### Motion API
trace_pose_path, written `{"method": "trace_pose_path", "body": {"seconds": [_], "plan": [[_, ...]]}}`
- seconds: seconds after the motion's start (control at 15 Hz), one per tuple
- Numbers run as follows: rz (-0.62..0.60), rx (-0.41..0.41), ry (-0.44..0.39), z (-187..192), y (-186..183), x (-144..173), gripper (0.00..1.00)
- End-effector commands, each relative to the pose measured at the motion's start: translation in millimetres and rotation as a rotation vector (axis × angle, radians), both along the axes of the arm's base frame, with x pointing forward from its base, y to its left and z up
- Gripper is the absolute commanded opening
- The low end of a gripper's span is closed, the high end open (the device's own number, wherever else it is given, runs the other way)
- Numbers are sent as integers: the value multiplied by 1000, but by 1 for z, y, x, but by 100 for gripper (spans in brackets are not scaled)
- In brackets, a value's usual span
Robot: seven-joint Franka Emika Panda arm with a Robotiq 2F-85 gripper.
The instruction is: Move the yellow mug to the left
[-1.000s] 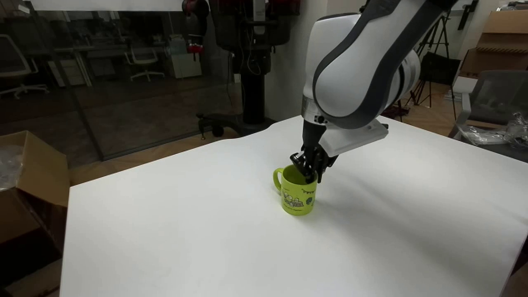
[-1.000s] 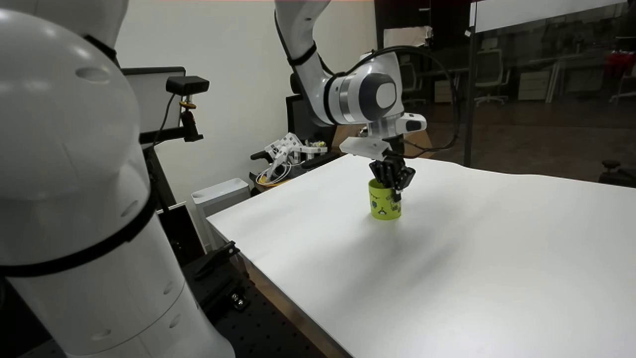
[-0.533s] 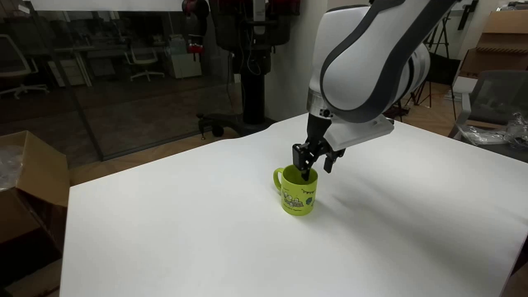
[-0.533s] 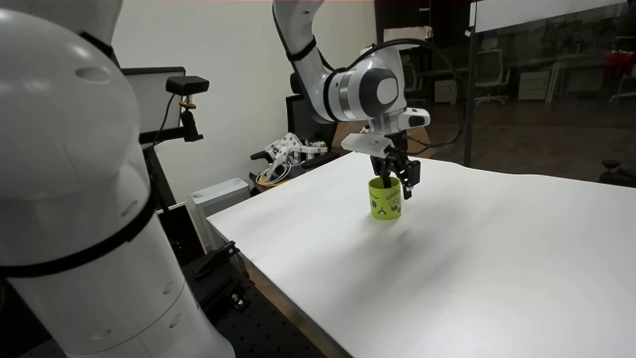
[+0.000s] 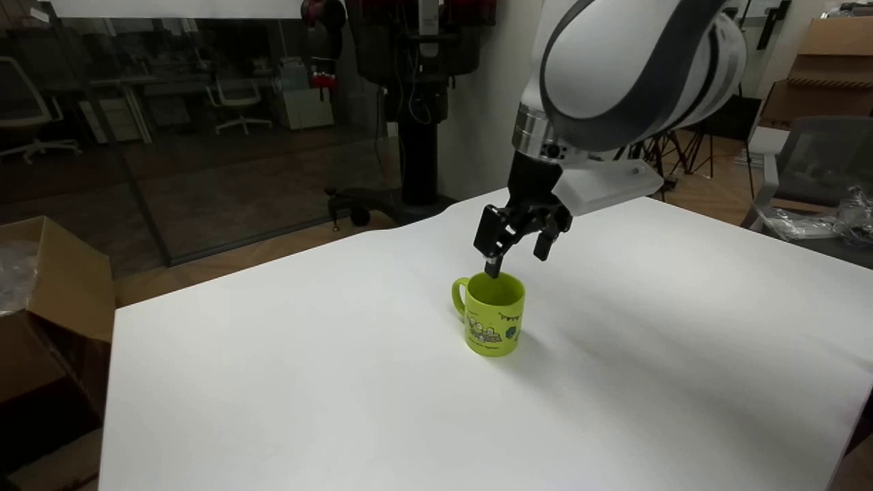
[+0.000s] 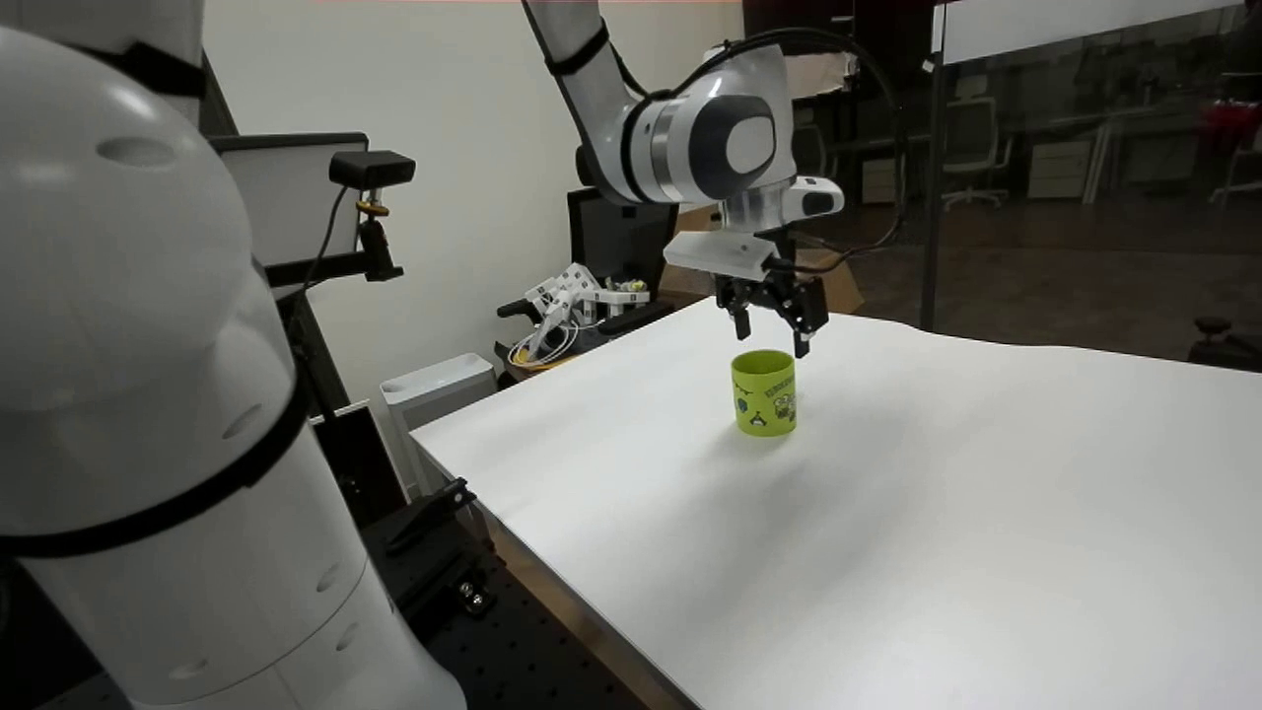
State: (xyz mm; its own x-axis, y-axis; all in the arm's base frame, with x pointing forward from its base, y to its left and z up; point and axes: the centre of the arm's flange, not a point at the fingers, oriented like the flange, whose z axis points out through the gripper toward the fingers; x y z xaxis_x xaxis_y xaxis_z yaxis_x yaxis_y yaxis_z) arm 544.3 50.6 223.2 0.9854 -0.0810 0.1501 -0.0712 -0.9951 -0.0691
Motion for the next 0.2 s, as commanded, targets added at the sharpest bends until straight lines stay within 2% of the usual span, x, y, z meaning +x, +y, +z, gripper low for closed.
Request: {"method": "trace_pose_path", "body": {"seconds": [0.0, 0.13], "plan": [[16, 9, -1, 4, 1, -1, 100], [24, 12, -3, 7, 0, -3, 100]]}}
